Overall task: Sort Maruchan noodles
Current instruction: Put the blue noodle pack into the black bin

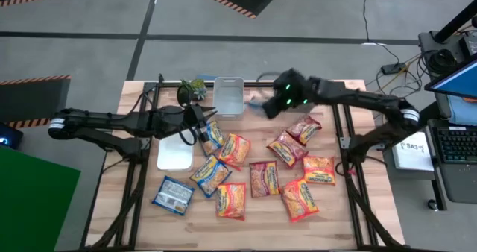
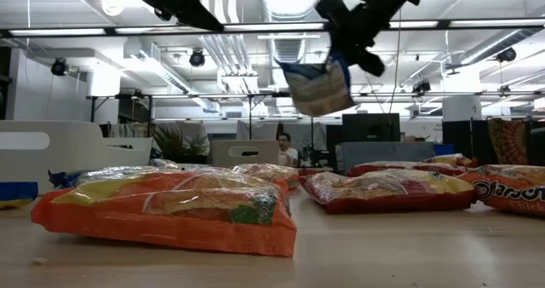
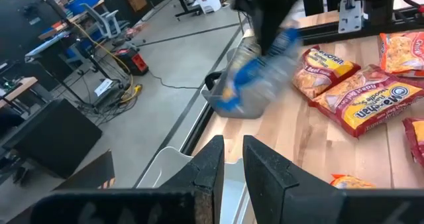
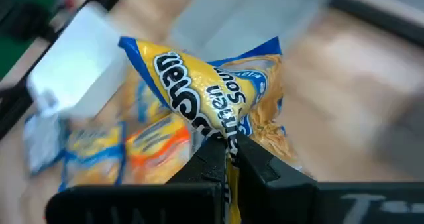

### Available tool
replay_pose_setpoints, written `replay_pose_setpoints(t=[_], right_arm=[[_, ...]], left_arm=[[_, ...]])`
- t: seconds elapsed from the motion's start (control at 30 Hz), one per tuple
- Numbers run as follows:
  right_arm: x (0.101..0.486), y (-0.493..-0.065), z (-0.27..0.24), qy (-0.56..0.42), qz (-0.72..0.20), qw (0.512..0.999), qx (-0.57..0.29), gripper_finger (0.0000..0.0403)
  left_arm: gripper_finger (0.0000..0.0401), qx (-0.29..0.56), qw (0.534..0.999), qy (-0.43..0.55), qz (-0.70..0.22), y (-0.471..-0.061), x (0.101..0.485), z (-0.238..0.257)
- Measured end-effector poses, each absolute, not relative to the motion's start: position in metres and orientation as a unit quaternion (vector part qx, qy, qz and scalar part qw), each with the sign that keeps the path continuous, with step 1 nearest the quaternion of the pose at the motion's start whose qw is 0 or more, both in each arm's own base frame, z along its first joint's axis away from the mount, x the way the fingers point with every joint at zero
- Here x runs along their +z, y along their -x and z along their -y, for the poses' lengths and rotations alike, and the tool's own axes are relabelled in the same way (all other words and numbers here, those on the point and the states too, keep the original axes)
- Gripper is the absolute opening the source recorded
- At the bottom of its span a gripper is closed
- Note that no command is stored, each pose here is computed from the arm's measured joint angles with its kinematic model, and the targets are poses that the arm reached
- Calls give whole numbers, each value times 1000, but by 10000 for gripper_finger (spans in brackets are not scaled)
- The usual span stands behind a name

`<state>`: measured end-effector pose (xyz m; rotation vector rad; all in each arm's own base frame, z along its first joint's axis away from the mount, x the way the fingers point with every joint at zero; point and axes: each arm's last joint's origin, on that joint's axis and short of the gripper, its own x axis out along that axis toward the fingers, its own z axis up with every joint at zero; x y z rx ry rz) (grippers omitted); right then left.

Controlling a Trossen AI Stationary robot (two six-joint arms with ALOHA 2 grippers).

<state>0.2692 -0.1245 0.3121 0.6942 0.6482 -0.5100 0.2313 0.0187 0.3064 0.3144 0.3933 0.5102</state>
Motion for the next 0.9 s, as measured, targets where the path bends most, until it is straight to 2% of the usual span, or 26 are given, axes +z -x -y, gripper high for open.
replay_pose_setpoints(t=[0.13,0.27,0.4,0.6,0.9], right_arm=[[316,-234,156,-337,-305,825,-337,8],[301,-211,178,-331,-318,777,-431,8],[276,-205,191,-344,-301,763,-456,8],[239,-201,194,-311,-299,738,-519,8],[214,-208,200,-306,-280,746,-520,15]], left_arm=[[40,250,936,-154,-193,-231,306,-19],[40,250,936,-154,-193,-231,306,-19],[40,250,936,-154,-193,-231,306,-19],[40,250,936,-154,-193,-231,306,-19],[40,250,936,-154,-193,-231,306,-19]])
